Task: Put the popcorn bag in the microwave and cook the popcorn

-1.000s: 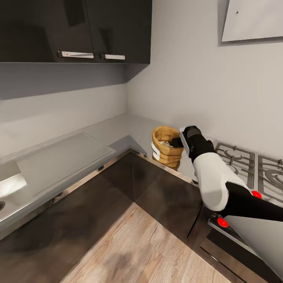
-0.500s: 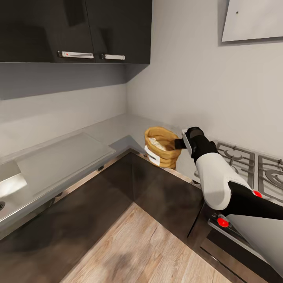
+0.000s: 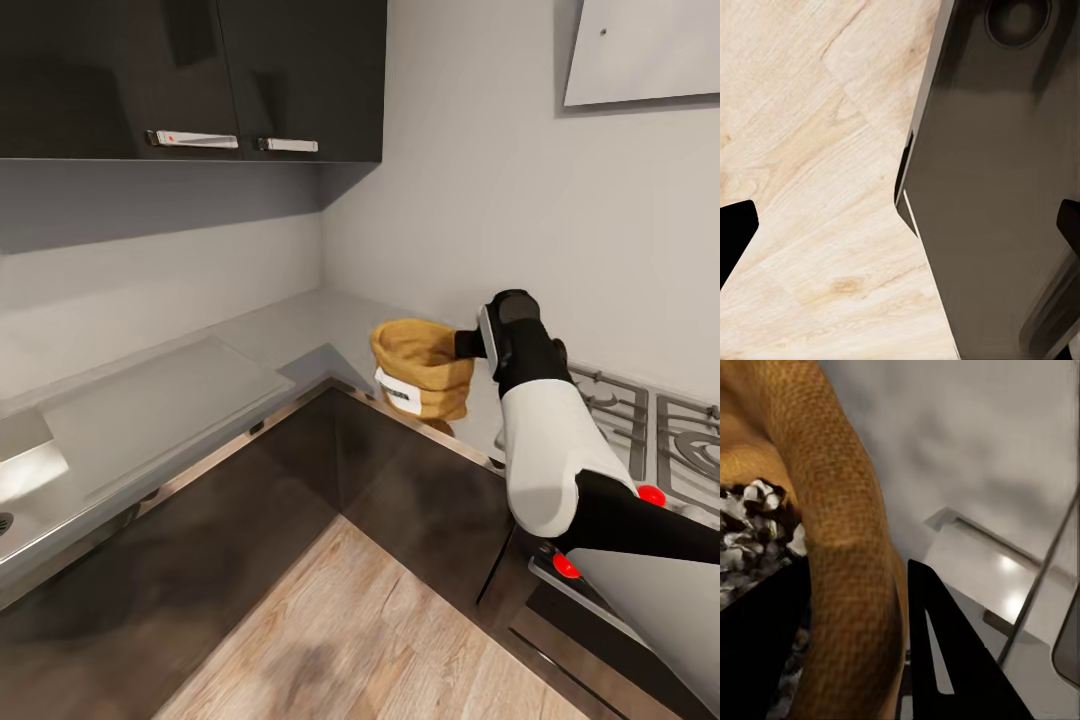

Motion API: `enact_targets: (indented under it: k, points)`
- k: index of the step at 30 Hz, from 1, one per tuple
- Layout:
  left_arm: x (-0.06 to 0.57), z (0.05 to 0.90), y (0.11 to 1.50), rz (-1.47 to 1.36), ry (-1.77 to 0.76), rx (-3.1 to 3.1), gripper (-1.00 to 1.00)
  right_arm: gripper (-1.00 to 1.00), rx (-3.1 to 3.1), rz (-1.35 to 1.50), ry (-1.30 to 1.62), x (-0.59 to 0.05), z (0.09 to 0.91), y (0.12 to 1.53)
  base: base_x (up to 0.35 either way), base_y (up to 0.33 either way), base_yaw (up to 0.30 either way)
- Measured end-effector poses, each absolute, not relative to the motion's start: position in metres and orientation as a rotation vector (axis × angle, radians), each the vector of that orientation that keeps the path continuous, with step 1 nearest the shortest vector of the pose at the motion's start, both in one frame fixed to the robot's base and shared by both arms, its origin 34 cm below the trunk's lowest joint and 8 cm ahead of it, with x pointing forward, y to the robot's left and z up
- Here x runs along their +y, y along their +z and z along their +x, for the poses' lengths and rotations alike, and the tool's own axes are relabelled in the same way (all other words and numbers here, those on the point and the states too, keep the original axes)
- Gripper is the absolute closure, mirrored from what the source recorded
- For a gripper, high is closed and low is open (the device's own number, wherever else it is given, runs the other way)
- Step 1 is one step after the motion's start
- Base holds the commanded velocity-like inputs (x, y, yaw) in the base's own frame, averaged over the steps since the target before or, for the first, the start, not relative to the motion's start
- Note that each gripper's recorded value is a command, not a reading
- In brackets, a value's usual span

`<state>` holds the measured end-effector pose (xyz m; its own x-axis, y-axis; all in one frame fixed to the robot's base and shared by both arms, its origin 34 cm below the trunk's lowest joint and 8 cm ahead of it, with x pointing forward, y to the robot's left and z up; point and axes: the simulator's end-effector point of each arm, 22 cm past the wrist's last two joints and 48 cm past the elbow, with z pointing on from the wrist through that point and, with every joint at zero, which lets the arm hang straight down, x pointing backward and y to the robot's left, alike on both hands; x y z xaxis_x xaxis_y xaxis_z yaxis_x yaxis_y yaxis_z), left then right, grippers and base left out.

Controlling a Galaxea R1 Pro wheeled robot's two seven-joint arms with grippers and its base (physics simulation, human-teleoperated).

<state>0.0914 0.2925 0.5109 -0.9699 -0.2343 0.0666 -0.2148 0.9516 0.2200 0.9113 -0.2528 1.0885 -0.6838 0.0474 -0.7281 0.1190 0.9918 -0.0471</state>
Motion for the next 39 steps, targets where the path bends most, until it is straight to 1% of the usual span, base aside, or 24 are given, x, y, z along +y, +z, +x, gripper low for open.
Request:
enact_targets:
  k: [9, 14, 26, 34, 39]
  points:
    - [0.293, 0.092, 0.511, 0.347, -0.324, -3.014, -1.0, 1.0, 2.311, 0.11, -0.053, -0.245, 0.913, 1.093, -0.03, 0.0, 0.0]
    - [0.28, 0.091, 0.51, 0.35, -0.302, -3.013, -1.0, 1.0, 2.249, 0.098, 0.031, -0.238, 0.917, 1.118, -0.317, 0.0, 0.0]
    - [0.275, 0.091, 0.51, 0.353, -0.294, -3.012, -1.0, 1.0, 2.239, 0.095, 0.045, -0.237, 0.918, 1.122, -0.344, 0.0, 0.0]
    - [0.276, 0.091, 0.51, 0.353, -0.295, -3.012, -1.0, 1.0, 2.255, 0.089, 0.05, -0.234, 0.917, 1.115, -0.344, 0.0, 0.0]
    - [0.276, 0.091, 0.51, 0.353, -0.295, -3.012, -1.0, 1.0, 2.349, 0.048, 0.064, -0.218, 0.912, 1.078, -0.345, 0.0, 0.0]
